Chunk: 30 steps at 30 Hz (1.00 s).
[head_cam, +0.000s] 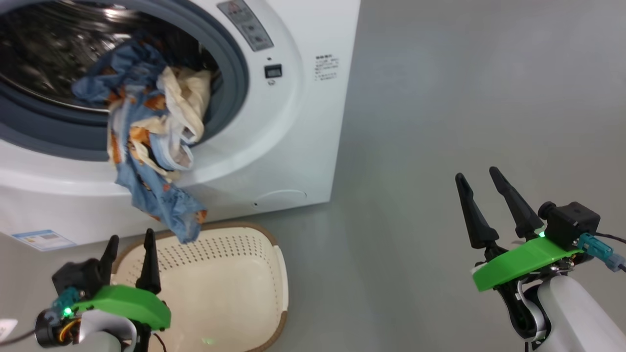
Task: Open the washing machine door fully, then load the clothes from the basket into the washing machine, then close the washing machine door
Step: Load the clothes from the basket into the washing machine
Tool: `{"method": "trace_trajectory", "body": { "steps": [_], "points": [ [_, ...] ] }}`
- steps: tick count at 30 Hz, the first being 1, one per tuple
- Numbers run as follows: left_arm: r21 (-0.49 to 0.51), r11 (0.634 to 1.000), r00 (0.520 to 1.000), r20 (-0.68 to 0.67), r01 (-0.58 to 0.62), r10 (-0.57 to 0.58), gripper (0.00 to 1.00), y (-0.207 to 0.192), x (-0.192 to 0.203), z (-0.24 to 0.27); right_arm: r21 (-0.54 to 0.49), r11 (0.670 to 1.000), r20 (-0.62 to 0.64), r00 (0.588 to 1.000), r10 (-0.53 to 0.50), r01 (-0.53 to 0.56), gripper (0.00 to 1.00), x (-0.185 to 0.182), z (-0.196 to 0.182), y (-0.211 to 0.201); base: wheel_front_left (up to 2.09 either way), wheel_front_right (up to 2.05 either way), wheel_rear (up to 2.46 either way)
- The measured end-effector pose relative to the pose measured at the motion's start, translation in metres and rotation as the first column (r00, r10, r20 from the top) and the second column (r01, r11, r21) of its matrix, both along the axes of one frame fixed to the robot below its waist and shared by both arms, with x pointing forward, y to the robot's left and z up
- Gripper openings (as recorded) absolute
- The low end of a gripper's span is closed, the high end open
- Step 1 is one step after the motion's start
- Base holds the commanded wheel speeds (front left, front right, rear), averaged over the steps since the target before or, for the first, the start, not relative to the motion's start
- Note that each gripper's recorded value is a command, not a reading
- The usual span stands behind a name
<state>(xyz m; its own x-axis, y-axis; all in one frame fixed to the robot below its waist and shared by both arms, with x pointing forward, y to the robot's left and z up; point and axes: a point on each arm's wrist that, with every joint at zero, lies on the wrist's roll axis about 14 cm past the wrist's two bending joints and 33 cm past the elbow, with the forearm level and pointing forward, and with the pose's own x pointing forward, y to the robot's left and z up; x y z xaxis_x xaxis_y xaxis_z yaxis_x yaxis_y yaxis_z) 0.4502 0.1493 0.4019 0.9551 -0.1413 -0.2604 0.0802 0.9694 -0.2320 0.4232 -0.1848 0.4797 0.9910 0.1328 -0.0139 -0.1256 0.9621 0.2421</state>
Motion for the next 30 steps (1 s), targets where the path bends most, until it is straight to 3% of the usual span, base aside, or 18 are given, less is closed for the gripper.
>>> {"method": "trace_trajectory", "body": {
  "steps": [16, 30],
  "points": [
    [-0.040, 0.999, 0.968, -0.248, 0.016, -0.026, 1.00, -0.016, 0.052, -0.079, -0.009, 0.999, -0.062, 0.998, -0.033, 0.033, 1.00, 0.027, -0.031, -0.009, 0.00, 0.00, 0.00],
    [-0.067, 0.998, 0.927, -0.375, -0.018, -0.008, 1.00, -0.023, 0.091, -0.124, -0.021, 0.997, -0.107, 0.992, -0.070, 0.068, 1.00, 0.038, -0.054, -0.021, 0.00, 0.00, 0.00]
  ]
}}
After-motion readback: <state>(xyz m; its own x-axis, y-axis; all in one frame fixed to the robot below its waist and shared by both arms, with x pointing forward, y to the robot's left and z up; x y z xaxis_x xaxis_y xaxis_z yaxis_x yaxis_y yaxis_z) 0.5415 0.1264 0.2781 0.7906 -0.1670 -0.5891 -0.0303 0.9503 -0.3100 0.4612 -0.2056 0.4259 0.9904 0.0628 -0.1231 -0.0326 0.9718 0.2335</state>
